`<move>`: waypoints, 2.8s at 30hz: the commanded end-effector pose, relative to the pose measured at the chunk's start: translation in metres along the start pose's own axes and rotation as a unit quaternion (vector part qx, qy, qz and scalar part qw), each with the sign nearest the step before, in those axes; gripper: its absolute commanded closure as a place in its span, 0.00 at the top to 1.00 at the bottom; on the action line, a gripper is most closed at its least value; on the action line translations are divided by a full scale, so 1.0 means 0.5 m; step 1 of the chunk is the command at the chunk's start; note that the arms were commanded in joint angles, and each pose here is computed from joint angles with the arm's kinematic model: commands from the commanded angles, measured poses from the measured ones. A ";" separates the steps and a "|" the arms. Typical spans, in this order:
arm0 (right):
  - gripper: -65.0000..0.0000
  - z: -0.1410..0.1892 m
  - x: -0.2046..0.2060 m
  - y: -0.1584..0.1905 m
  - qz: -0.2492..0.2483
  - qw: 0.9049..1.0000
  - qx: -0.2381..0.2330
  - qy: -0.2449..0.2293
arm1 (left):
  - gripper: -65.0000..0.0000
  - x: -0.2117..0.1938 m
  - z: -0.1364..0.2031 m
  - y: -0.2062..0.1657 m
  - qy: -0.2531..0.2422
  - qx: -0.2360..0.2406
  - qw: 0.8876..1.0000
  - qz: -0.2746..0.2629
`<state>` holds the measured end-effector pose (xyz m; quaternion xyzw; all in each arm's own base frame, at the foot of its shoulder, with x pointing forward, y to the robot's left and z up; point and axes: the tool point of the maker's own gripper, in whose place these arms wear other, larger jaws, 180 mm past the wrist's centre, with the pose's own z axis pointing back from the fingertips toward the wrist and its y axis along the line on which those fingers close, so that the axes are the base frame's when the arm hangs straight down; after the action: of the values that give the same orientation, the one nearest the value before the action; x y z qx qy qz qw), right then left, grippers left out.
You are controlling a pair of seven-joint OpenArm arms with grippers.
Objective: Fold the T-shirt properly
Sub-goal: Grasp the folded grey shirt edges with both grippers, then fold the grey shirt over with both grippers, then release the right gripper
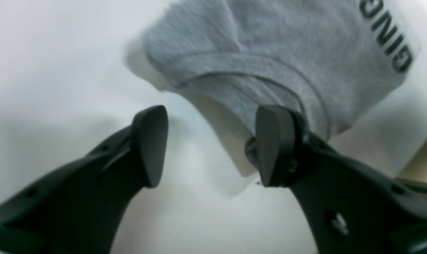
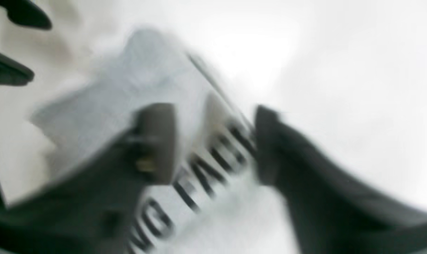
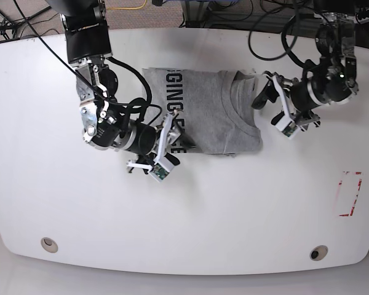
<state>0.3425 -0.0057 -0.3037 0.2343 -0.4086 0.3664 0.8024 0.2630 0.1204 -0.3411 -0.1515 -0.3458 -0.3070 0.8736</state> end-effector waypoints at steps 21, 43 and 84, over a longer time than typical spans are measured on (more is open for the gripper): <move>0.12 0.035 -0.047 -0.094 0.000 0.998 -0.059 0.006 | 0.08 0.069 -0.125 -0.192 -0.044 -0.013 0.998 -0.042; 0.12 -0.036 -0.171 -0.082 -0.041 0.998 -0.042 0.030 | 0.08 -0.011 -0.176 -0.203 0.015 -0.042 0.999 -0.014; 0.12 -0.023 -0.252 0.218 -0.124 0.992 0.016 0.024 | 0.09 0.173 -0.212 0.046 -0.005 0.037 0.995 -0.092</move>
<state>0.2095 0.0219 -0.4092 0.2951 -0.3473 0.2742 0.8468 0.3669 0.0571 -0.3820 -0.0867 -0.3371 -0.3701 0.8613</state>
